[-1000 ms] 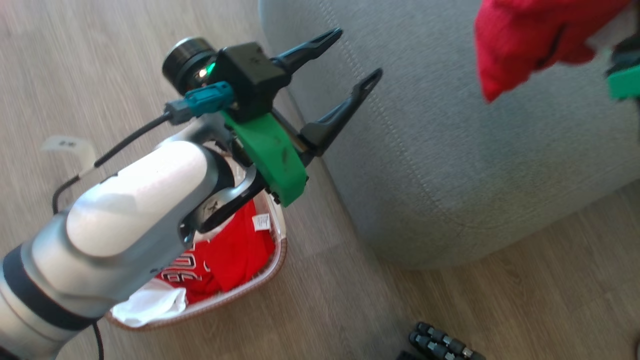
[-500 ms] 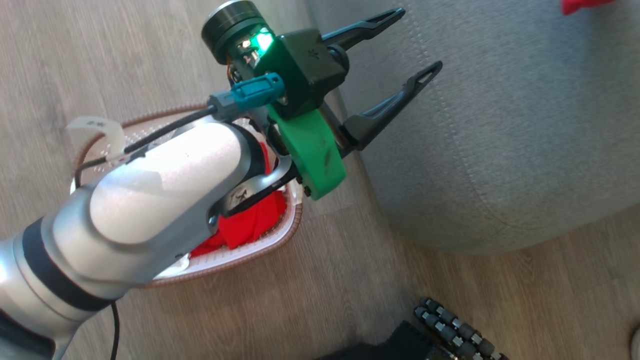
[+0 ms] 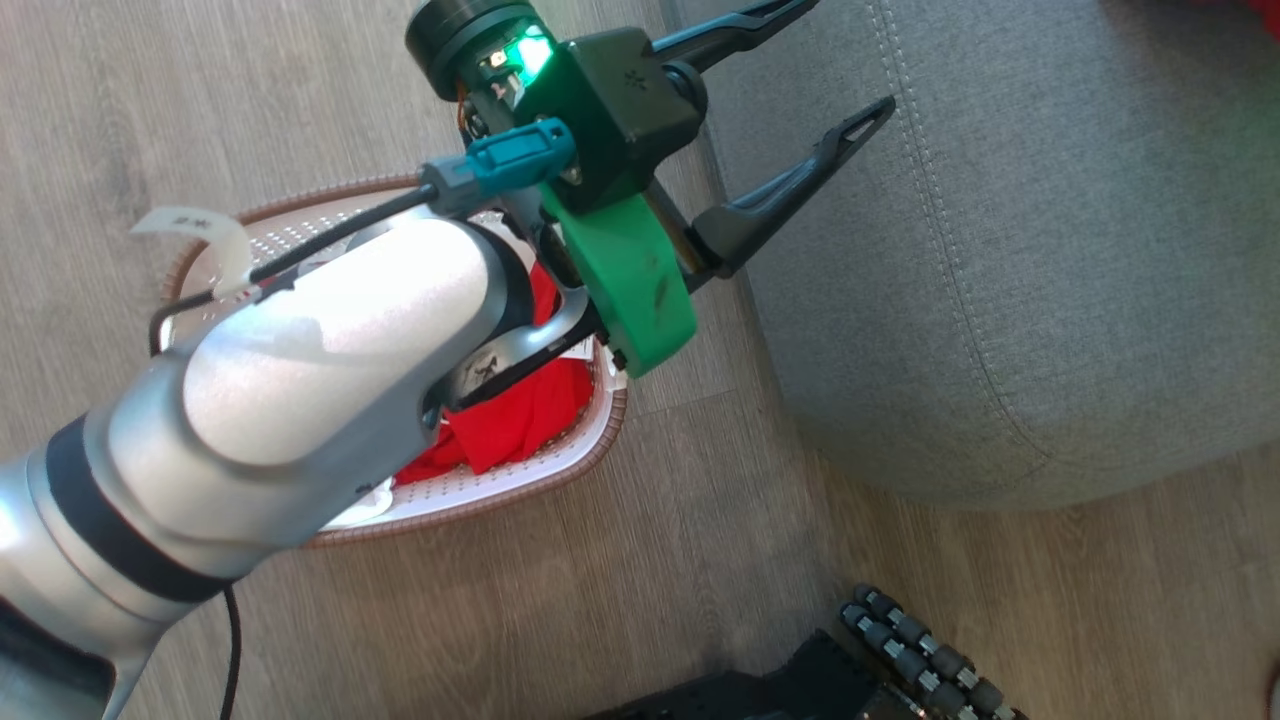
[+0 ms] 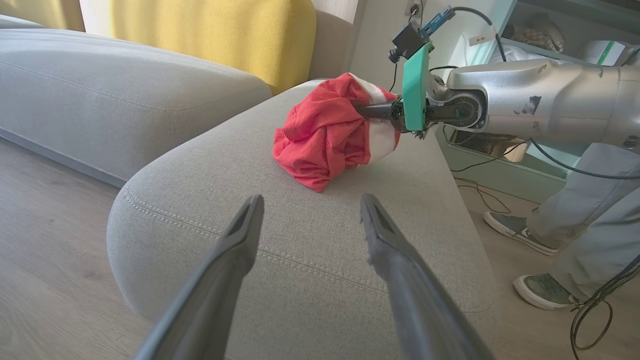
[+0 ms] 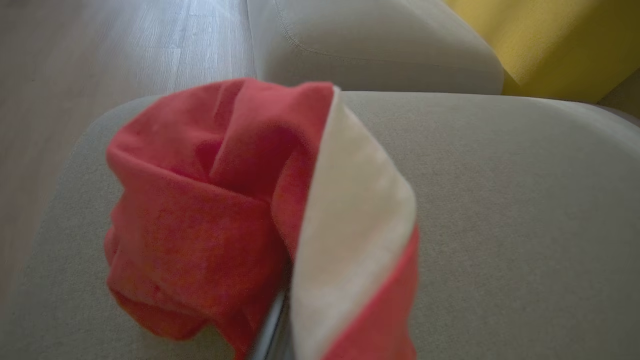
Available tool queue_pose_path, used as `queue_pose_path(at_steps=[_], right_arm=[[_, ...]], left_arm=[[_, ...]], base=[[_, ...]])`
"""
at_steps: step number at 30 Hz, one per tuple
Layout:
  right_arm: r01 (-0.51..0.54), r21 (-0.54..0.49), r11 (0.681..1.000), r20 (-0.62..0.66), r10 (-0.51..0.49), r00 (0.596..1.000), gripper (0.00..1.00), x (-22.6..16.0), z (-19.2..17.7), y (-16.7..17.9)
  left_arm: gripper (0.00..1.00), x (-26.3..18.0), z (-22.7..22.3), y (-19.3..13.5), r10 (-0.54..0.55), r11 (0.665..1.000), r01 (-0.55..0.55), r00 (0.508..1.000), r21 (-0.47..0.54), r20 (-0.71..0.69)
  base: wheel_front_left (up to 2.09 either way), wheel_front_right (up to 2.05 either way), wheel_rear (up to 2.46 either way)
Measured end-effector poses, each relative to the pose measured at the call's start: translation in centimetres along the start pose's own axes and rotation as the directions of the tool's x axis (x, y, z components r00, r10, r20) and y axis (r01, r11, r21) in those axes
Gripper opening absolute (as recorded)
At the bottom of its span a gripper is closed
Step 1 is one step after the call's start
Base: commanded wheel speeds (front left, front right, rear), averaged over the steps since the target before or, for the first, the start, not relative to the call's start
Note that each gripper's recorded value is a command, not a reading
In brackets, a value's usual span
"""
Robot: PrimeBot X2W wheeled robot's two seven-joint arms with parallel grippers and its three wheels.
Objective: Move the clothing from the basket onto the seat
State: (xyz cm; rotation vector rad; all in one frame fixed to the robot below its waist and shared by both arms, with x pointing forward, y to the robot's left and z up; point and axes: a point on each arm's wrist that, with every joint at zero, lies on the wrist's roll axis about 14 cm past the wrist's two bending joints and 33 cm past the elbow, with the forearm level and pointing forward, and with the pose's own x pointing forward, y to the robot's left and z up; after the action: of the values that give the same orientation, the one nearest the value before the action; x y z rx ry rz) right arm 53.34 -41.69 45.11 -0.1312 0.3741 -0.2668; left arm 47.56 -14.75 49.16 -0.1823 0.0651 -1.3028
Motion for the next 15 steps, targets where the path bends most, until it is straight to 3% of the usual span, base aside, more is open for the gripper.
queue_pose_path(at_steps=[1,2,7,15], right_arm=[[0.0,0.0,1.0,0.0,0.0,1.0,0.64,0.0,0.0,0.0],[-0.006,0.009,1.0,-0.038,0.006,0.999,1.0,0.0,-0.6,0.3],[-0.032,0.023,0.999,-0.122,0.035,0.992,1.0,-0.2,-1.5,1.1],[-0.042,0.038,0.998,-0.134,0.047,0.99,1.0,-1.5,-0.4,0.6]], left_arm=[[1.0,0.0,0.0,0.0,0.0,1.0,0.0,1.0,0.0,0.0],[1.0,0.0,0.1,0.0,-0.002,1.0,0.002,1.0,0.002,0.0],[1.0,-0.1,0.6,-0.2,0.001,1.0,-0.001,1.0,0.016,0.006],[1.0,0.1,1.9,-0.7,0.002,0.999,-0.003,1.0,0.046,0.015]], base=[[0.0,0.0,0.0],[0.0,0.0,0.0],[0.0,0.0,0.0],[0.0,0.0,0.0]])
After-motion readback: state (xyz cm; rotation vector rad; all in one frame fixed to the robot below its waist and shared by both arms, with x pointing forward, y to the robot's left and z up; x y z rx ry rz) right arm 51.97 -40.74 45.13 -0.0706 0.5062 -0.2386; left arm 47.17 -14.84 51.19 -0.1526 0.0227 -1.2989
